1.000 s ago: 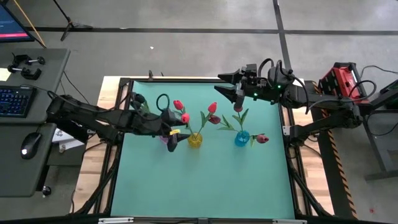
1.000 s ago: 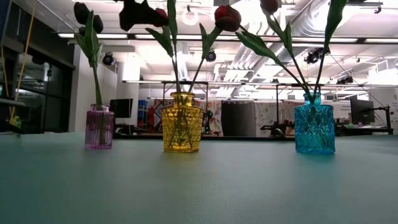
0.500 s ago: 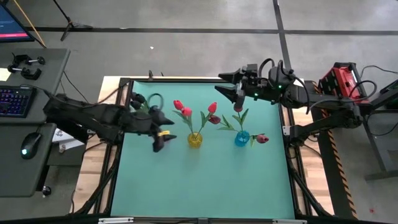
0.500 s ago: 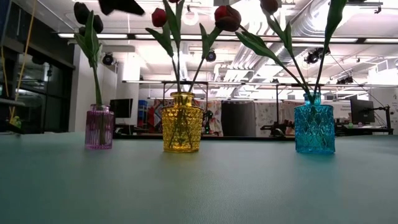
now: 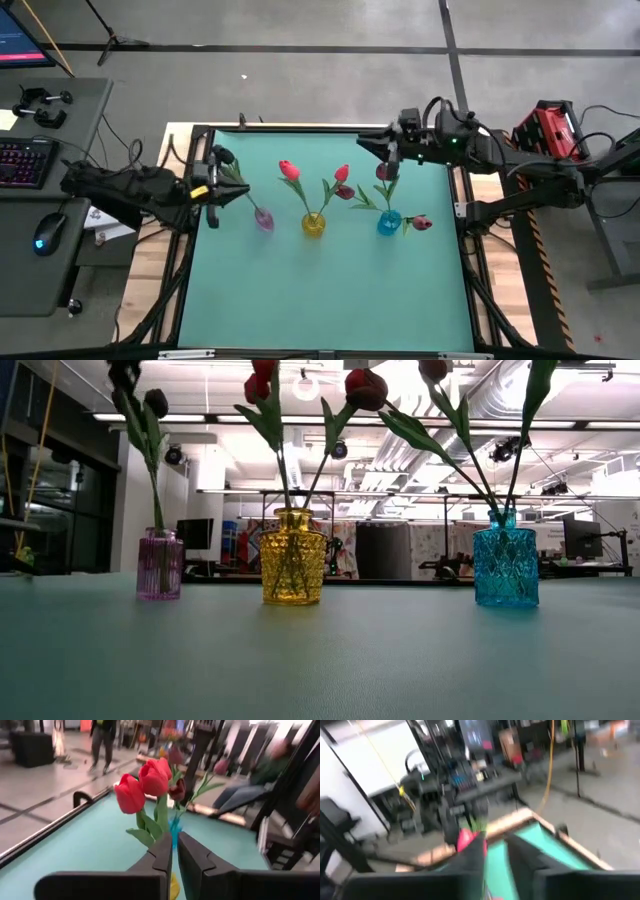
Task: Sort flowers into vase by color
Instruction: Return to Home Position
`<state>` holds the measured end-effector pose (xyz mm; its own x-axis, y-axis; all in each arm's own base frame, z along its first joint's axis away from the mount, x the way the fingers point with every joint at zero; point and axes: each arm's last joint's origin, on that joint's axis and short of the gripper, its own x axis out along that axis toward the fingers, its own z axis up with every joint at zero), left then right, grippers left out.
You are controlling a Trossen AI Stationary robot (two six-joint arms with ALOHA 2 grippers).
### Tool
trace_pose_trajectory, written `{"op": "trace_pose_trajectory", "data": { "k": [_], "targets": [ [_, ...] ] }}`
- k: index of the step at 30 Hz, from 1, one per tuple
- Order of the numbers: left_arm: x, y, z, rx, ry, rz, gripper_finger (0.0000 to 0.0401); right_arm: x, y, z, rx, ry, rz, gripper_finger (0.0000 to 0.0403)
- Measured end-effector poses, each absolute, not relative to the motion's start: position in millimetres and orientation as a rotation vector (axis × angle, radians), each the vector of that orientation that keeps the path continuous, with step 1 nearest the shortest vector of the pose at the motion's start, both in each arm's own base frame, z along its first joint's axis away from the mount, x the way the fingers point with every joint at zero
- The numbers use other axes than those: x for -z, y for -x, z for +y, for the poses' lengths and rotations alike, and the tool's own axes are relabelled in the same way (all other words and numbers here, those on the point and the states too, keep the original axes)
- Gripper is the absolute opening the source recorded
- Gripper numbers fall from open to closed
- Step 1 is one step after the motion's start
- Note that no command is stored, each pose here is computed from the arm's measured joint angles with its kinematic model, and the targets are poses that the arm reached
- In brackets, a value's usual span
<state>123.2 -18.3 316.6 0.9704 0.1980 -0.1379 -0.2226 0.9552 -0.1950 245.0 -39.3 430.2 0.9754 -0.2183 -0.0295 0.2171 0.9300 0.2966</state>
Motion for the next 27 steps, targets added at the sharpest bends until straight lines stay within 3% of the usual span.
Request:
{"op": "trace_pose_trajectory", "data": {
  "k": [2, 3, 15, 21, 27],
  "targets": [
    [-301, -114, -15, -0.209, 0.232, 0.060, 0.0015, -424, -238, -38, 0.237, -0.326, 0.081, 0.0042],
    [-293, -110, -14, -0.207, 0.241, 0.037, 0.0009, -421, -233, -37, 0.245, -0.342, 0.126, 0.0022],
    [-219, -79, -5, -0.253, 0.350, -0.134, 0.0000, -411, -158, -13, 0.269, -0.454, 0.415, 0.0002],
    [-213, -81, -3, -0.339, 0.364, -0.120, 0.0000, -415, -118, -2, 0.250, -0.452, 0.355, 0.0000],
    [-212, -80, -3, -0.336, 0.366, -0.120, 0.0000, -380, -99, 3, 0.171, -0.471, 0.270, 0.0000]
  ]
}}
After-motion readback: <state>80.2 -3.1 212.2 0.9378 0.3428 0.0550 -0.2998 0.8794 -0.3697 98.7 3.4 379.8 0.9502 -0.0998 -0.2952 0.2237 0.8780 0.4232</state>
